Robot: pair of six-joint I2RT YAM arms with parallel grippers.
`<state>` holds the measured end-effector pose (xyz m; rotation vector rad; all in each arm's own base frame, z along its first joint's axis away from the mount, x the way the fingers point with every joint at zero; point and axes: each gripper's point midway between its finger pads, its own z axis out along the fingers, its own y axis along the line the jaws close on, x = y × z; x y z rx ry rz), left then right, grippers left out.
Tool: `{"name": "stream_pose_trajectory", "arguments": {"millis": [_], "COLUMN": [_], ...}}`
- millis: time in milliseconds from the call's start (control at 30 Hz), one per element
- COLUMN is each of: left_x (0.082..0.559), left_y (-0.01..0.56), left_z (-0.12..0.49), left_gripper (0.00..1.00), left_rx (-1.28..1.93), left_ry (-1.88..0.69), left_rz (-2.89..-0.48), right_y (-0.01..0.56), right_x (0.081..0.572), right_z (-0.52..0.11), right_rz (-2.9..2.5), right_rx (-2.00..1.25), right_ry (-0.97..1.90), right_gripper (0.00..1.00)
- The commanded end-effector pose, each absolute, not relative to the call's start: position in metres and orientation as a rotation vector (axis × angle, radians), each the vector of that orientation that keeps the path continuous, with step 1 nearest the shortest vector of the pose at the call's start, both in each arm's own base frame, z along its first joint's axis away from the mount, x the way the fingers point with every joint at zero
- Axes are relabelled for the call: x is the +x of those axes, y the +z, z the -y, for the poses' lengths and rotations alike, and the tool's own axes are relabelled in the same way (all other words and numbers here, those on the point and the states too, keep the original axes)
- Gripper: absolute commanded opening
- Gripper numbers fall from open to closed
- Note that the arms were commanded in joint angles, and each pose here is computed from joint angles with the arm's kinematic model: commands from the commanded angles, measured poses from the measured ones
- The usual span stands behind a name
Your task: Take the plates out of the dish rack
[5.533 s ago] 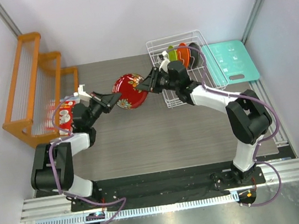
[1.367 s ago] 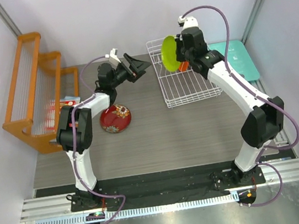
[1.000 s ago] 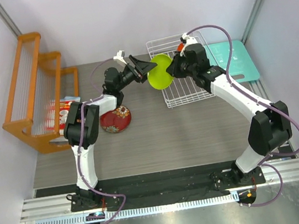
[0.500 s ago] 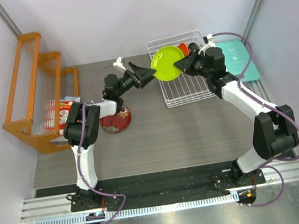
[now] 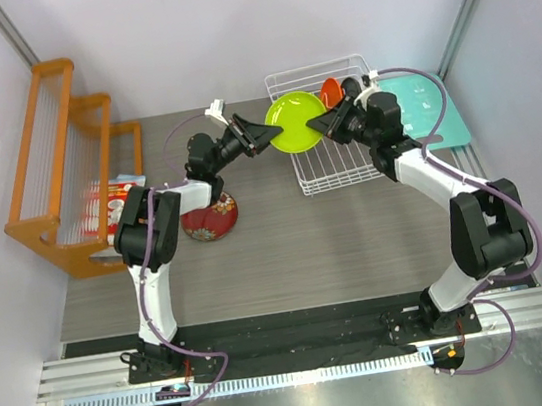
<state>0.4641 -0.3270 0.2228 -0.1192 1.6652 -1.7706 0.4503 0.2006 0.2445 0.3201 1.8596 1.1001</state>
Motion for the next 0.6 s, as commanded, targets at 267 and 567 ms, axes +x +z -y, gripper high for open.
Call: {"name": "stream_pose_trajectory", "arguments": {"millis": [267,567], "left_x": [0.456,0.453], "left_y": [0.258,0.21], "left_z": [0.331,0.28], "left_gripper": [0.0,0.0], "left_rx": [-0.007,-0.13], "left_ry": [-1.707,-1.168], "left_rz": [-1.607,-1.896], "right_y": [0.263,0.271], "right_x": [0.443,0.46], "right_z": [-0.224,-0.186], "right_rz": [-1.818,-1.897], "right_rx": [0.191,0.181], "right_ry": [1.26,0.888], "right_gripper": [0.02,0.68]}}
